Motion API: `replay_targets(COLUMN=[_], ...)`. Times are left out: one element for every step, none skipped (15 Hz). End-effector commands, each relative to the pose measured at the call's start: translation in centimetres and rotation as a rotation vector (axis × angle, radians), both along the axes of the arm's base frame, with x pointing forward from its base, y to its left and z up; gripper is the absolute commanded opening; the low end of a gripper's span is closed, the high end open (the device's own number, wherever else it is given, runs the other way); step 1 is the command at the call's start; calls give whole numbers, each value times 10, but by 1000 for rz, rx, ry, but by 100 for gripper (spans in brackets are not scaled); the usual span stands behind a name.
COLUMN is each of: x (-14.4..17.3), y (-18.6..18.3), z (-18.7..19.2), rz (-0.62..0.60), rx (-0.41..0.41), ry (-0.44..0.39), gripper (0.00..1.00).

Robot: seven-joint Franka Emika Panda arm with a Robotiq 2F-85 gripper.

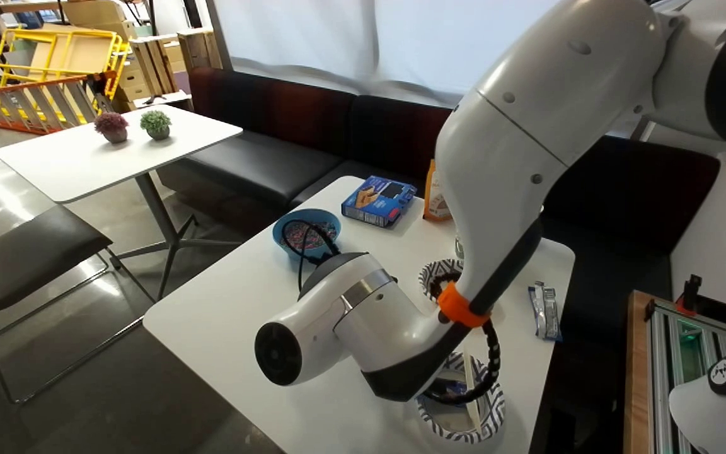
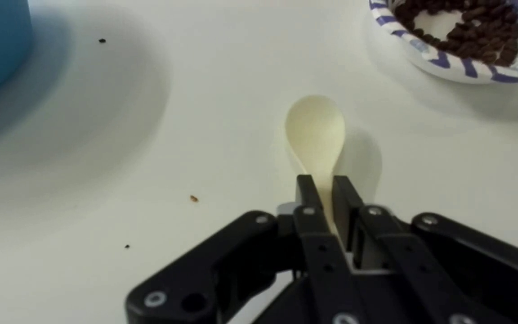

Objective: Use the spoon to put some of the brown objects into the cup

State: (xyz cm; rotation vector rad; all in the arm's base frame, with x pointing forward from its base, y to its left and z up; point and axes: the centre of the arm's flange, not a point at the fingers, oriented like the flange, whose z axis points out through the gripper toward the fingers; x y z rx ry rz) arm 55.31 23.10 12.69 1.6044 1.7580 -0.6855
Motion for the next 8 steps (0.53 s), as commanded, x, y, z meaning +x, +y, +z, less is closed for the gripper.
replay_targets(x=[-30, -36, -43, -49, -57, -64, -72, -81], y=[-22, -29, -38, -45, -55, -63, -73, -83], z=[36, 42, 47, 50, 51, 53, 54, 55], rz=[-41, -67, -100, -121, -148, -170, -190, -212], rx=[49, 69, 112, 152, 207, 258, 306, 344], ry=[20, 27, 31, 26, 17, 5, -11, -32], gripper=[3, 3, 3, 3, 3, 3, 3, 3])
